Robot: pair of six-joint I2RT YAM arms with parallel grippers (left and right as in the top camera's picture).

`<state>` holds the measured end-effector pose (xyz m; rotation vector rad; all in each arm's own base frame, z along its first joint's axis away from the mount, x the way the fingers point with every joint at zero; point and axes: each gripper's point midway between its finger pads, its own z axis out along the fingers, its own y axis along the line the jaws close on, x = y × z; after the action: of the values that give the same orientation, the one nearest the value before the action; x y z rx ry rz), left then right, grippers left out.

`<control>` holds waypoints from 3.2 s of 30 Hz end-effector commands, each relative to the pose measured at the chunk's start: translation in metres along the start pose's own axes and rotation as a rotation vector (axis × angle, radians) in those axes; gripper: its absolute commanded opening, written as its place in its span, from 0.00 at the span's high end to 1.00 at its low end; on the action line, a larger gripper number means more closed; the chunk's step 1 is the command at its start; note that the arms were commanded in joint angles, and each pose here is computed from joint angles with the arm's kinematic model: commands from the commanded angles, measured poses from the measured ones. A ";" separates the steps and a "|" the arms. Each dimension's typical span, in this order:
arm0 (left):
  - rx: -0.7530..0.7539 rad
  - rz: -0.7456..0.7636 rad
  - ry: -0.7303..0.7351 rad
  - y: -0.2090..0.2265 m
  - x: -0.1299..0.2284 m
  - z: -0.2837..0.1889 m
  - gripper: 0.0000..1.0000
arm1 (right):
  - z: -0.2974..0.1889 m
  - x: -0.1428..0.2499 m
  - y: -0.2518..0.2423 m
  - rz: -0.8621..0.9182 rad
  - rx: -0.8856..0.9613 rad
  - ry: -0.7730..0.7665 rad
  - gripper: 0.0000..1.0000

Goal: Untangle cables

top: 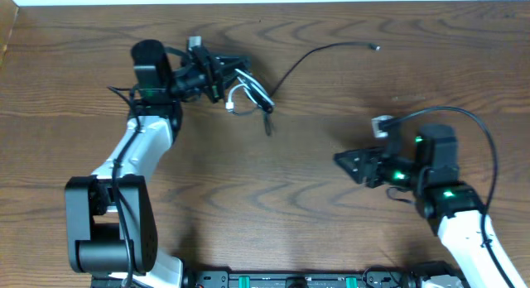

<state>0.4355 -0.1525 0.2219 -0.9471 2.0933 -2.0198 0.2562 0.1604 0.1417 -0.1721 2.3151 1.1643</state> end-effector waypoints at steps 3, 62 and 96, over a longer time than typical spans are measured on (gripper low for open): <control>0.025 -0.258 -0.042 -0.014 0.009 0.018 0.93 | 0.028 0.004 0.021 -0.248 0.049 0.008 0.44; -0.077 -0.368 0.155 0.003 0.074 0.055 0.92 | 0.094 -0.011 0.038 -0.306 0.032 -0.095 0.51; -0.294 -0.283 -0.540 0.087 -0.080 -0.055 0.92 | -0.176 -0.048 -0.018 -0.106 0.705 -0.739 0.99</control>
<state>0.4326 -0.1046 0.1144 -1.7715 2.0979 -1.4425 0.2300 0.0685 0.2307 0.0799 1.9386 0.5061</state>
